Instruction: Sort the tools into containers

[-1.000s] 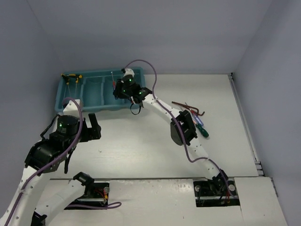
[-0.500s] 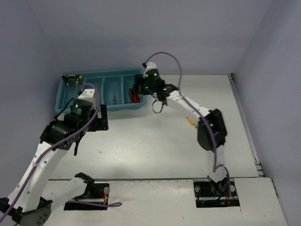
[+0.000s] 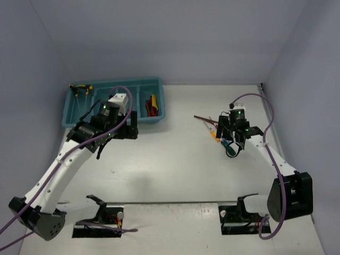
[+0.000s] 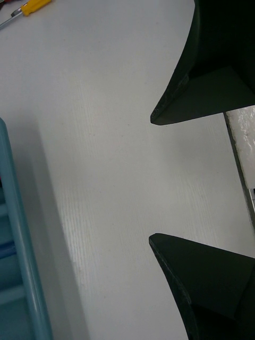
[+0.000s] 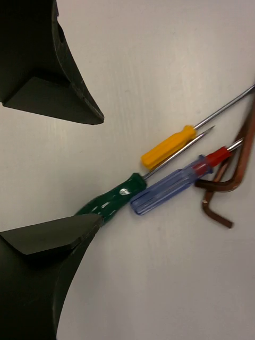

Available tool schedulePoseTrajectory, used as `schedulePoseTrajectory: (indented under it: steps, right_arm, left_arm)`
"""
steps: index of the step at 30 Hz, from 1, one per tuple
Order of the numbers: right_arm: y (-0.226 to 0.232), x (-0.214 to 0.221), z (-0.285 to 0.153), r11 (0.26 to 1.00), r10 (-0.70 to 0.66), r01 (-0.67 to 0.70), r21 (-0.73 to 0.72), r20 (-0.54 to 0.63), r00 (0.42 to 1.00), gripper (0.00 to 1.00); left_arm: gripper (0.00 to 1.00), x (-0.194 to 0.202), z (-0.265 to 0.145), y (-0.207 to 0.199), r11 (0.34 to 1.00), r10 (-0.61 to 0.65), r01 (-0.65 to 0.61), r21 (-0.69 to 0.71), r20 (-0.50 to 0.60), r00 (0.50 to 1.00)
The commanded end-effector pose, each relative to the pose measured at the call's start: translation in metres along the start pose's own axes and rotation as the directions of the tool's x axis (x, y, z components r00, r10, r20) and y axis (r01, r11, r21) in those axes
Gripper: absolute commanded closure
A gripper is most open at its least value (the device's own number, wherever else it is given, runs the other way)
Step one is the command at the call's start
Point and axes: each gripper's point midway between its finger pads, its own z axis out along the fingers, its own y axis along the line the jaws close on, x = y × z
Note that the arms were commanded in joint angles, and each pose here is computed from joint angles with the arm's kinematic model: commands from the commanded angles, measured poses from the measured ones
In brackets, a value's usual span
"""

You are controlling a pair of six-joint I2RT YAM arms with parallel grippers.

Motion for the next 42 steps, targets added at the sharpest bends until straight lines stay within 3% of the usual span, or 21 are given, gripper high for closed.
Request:
schedulePoseTrajectory:
  steps: [1,10,17,21,25,27,30,38,42]
  right_arm:
    - [-0.023,0.026,-0.005,0.992,0.122,-0.120,0.040,-0.058,0.991,0.34]
    - [-0.033,0.064,0.024,0.987,0.149,-0.129,0.100,-0.225,0.963,0.28]
    - [-0.025,0.089,0.032,0.990,0.140,-0.126,0.065,-0.312,0.940,0.32]
    - [-0.023,0.098,0.030,0.990,0.140,-0.127,0.060,-0.328,0.934,0.46]
    - [-0.015,0.102,0.026,0.993,0.114,-0.105,0.044,-0.321,0.940,0.73]
    - [-0.007,0.100,0.022,0.996,0.091,-0.085,0.031,-0.305,0.948,0.88]
    - [0.015,0.087,0.011,0.999,0.037,-0.043,-0.021,-0.250,0.967,0.99]
    - [0.090,-0.015,-0.058,0.958,0.090,-0.081,-0.277,0.020,0.996,1.00]
    - [0.141,-0.060,-0.084,0.922,0.076,-0.032,-0.385,0.100,0.992,1.00]
  left_arm:
    - [0.18,-0.033,-0.004,-0.026,0.994,-0.014,0.004,0.107,0.092,0.996]
    - [0.18,-0.030,0.000,-0.029,0.993,0.004,-0.013,0.120,0.079,0.997]
    - [0.18,-0.024,-0.003,-0.025,0.993,0.007,-0.017,0.116,0.081,0.997]
    - [0.19,-0.024,-0.005,-0.024,0.993,0.009,-0.019,0.116,0.084,0.996]
    - [0.18,-0.026,-0.004,-0.026,0.993,0.009,-0.019,0.118,0.083,0.997]
    - [0.18,-0.026,-0.003,-0.027,0.992,0.002,-0.012,0.122,0.080,0.997]
    - [0.18,-0.026,-0.002,-0.028,0.992,0.001,-0.011,0.124,0.076,0.997]
    - [0.18,-0.027,-0.007,-0.021,0.995,-0.006,-0.003,0.099,0.097,0.995]
    - [0.18,-0.028,-0.017,-0.007,0.999,-0.027,0.022,0.040,0.144,0.989]
